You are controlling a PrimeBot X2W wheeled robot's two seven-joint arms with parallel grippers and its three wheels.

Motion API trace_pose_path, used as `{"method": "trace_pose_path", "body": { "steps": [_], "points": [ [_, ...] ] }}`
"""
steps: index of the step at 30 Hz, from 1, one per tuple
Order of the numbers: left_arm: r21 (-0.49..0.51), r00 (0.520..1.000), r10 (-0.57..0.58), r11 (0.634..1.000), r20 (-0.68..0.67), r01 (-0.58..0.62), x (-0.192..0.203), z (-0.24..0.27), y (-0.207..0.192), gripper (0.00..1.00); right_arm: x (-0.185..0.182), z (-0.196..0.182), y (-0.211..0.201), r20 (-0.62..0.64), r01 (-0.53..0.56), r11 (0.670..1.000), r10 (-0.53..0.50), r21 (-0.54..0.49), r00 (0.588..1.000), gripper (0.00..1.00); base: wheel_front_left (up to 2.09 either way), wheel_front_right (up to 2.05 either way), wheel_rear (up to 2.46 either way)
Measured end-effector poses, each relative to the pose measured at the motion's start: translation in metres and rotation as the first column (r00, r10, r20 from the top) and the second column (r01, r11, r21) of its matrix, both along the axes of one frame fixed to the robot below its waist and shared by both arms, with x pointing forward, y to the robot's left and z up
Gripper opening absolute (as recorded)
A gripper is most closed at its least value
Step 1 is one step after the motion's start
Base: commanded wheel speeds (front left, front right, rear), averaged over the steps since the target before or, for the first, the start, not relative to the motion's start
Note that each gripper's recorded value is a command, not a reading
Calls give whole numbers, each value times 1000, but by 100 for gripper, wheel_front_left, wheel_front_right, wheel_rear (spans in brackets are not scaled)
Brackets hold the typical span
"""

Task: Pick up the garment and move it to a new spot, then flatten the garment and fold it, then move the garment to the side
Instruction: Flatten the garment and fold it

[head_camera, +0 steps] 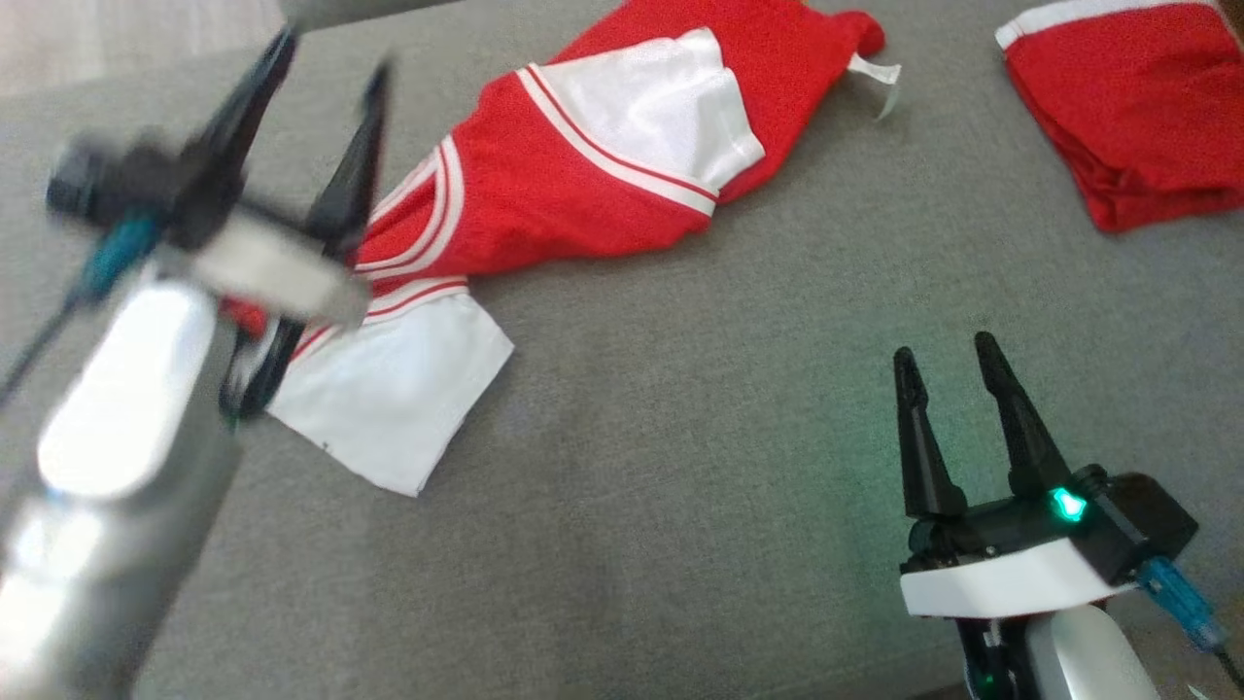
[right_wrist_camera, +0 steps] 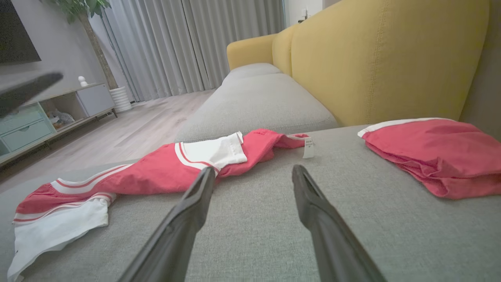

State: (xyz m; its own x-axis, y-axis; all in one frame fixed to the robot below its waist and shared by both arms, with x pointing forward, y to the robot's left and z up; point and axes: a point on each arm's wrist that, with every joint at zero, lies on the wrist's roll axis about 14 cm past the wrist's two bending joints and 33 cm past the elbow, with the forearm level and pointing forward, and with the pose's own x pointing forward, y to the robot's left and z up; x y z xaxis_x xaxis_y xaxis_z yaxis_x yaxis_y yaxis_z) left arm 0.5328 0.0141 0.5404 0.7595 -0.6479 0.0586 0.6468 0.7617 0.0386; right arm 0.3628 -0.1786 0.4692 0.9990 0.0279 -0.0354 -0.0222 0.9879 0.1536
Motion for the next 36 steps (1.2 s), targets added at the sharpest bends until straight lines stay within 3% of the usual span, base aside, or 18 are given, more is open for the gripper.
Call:
{"method": "trace_pose_path", "body": {
  "steps": [4,9,13,18,27,36],
  "points": [
    [103,977,-213,972,24,209,3,31,-69,100,4,-8,-6,-24,17,1000,-17,-3,1000,100,0,0,0],
    [190,913,-379,895,-154,403,2,2,-122,100,19,-13,-11,-35,31,1000,-31,1,999,100,0,0,0],
    [287,881,-390,841,-269,459,20,-35,-135,100,26,-22,-19,-58,53,999,-53,1,997,100,0,0,0],
    [342,863,-392,802,-318,490,45,-69,-149,100,30,-40,-27,-112,76,997,-76,-5,991,100,0,0,0],
    [337,827,-380,780,-414,528,61,-123,-162,100,37,-63,-33,-173,91,996,-91,-7,981,100,0,0,0],
    [344,772,-407,723,-489,599,50,-151,-185,100,29,-69,-48,-204,146,989,-145,-7,968,100,0,0,0]
  ]
}}
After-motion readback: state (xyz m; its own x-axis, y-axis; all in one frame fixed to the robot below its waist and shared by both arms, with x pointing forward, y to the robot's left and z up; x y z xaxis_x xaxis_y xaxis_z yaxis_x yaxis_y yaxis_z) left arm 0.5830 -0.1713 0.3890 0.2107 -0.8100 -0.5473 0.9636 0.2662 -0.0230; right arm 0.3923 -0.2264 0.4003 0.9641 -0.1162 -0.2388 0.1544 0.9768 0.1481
